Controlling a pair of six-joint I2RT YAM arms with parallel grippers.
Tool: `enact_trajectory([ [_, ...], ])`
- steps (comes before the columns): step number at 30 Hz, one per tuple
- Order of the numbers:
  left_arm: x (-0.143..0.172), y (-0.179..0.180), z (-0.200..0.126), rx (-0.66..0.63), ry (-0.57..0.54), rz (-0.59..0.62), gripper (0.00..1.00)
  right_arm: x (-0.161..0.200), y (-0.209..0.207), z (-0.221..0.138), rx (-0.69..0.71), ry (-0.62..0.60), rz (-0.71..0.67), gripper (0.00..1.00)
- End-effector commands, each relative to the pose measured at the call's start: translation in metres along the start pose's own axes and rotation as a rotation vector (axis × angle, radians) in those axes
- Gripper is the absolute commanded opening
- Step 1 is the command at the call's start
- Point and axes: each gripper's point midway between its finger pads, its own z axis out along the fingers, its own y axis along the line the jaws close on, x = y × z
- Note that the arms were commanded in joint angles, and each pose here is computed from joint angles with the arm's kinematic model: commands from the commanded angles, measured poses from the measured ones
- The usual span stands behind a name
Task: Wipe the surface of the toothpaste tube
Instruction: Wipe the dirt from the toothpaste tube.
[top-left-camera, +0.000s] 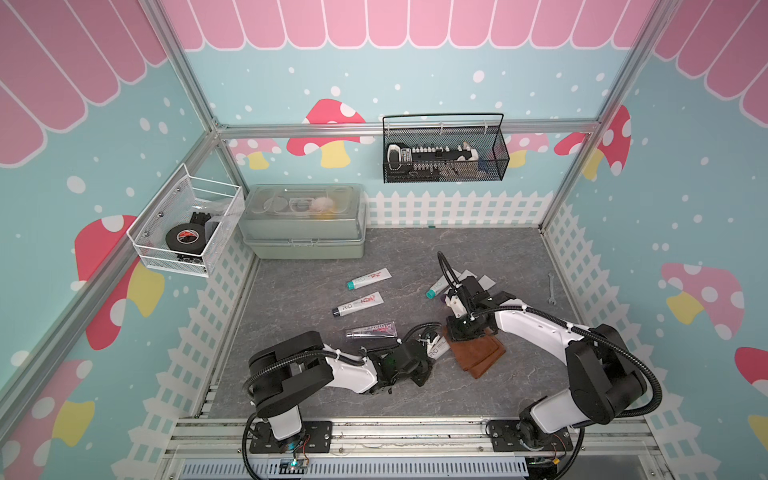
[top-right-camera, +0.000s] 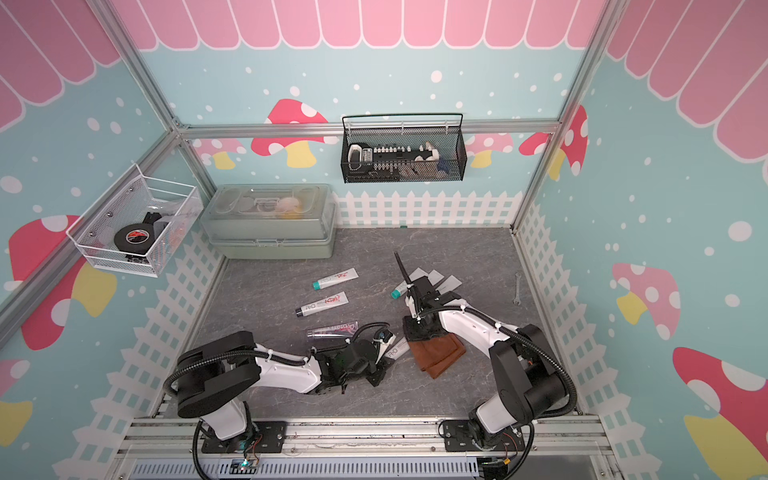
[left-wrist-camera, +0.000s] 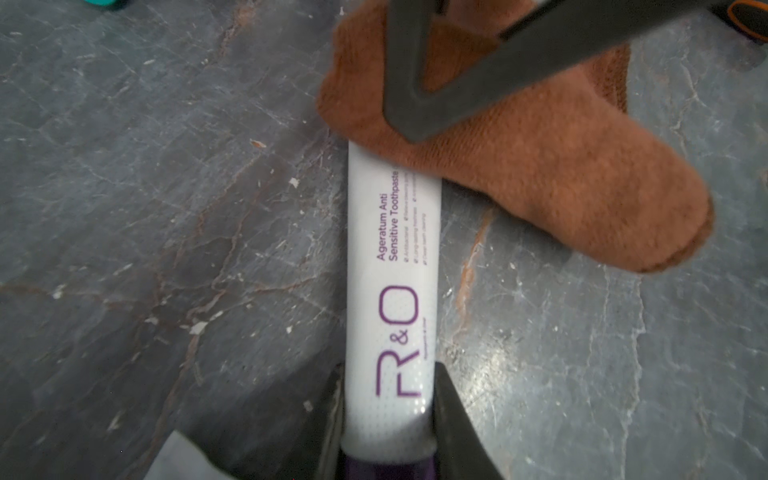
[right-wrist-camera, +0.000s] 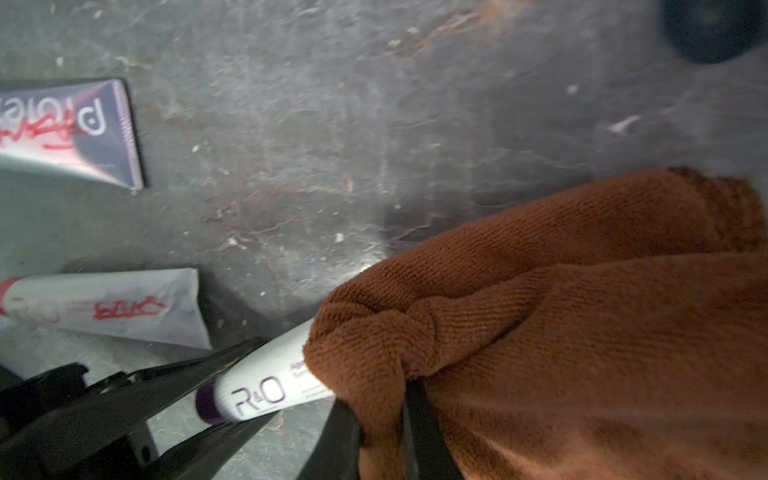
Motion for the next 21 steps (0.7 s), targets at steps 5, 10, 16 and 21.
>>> enact_trajectory([
  [5,0.018,0.007,0.005,-0.031,0.073,0.003,0.18,0.024,-0.026,0.030,0.142,0.127,-0.005,0.13],
  [10,0.017,0.008,0.002,-0.035,0.068,0.004,0.18,0.020,-0.073,0.018,0.425,0.131,-0.015,0.13],
  [16,0.016,0.009,0.000,-0.038,0.062,0.001,0.18,0.015,-0.095,0.010,0.501,0.114,0.026,0.12],
  [21,0.017,0.009,0.000,-0.038,0.062,0.002,0.18,0.005,-0.091,0.005,0.419,0.066,0.066,0.13],
])
